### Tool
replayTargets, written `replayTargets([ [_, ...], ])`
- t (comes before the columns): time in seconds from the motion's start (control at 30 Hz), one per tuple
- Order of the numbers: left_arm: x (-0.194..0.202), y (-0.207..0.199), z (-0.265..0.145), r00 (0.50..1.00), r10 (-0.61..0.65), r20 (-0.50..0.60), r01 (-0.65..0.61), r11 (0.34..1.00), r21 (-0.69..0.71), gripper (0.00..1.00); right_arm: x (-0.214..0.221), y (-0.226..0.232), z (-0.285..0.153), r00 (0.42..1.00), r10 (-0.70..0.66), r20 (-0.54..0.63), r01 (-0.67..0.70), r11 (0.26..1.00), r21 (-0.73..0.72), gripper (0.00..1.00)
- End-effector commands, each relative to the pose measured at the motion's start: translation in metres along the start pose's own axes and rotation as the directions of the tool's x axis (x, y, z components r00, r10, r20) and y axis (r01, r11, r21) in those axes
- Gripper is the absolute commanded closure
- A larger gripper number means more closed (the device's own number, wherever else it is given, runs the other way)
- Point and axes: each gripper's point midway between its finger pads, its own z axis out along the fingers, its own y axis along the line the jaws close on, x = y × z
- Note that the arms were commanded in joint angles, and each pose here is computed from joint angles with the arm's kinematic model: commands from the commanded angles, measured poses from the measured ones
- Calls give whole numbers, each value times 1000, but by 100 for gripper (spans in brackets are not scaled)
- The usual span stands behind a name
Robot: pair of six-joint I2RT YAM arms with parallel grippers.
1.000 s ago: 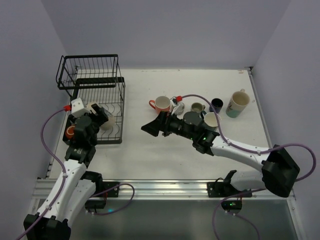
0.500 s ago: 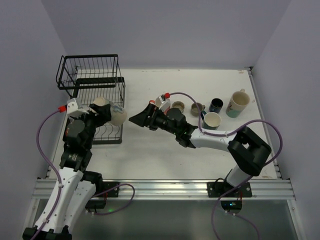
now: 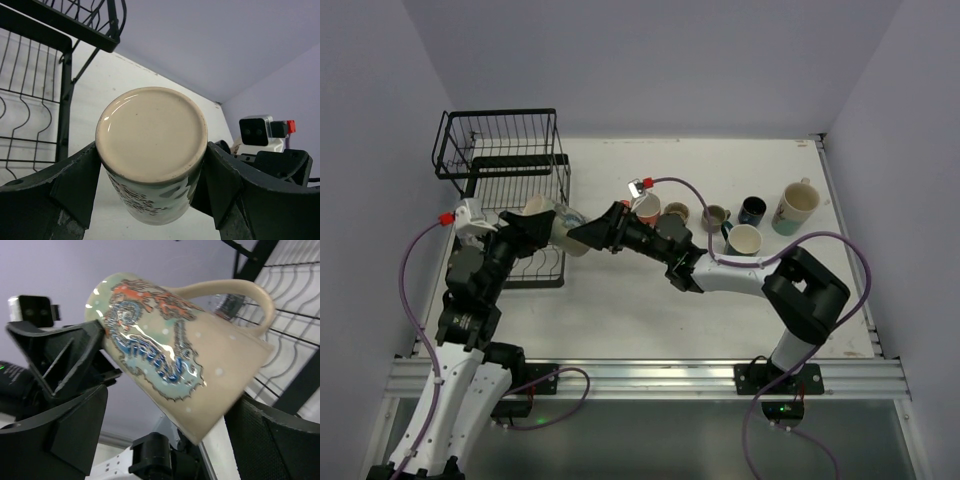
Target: Unload the cups from the dish rack
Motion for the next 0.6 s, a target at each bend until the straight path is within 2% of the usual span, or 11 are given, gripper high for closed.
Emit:
replayTargets([
  [0.0, -58, -77, -23, 985, -120, 125, 83, 960, 266, 87, -16, 64, -7, 997, -50, 59, 63, 967, -245, 11],
  [0.1, -56, -86, -29, 980, -179, 92, 143, 941, 308, 86, -20, 81, -20, 995, -62, 80, 84, 948, -306, 18],
  [0.13, -55, -90, -31, 975, -212, 74, 177, 929, 325, 86, -20, 84, -23, 995, -63, 83, 86, 945, -314, 23],
  [0.2, -51, -97, -35, 966, -256, 28, 230, 904, 361, 86, -23, 95, -32, 993, -66, 95, 95, 935, -343, 25],
  [0.43, -32, -103, -43, 947, -310, -81, 316, 860, 400, 83, -29, 122, -53, 988, -81, 128, 124, 916, -382, 43],
  [0.53, -25, -103, -48, 947, -303, -105, 319, 859, 400, 78, -32, 129, -60, 985, -92, 146, 140, 918, -370, 54],
  [0.57, -23, -104, -49, 948, -297, -114, 318, 858, 403, 73, -31, 129, -62, 985, -94, 147, 142, 920, -366, 58],
])
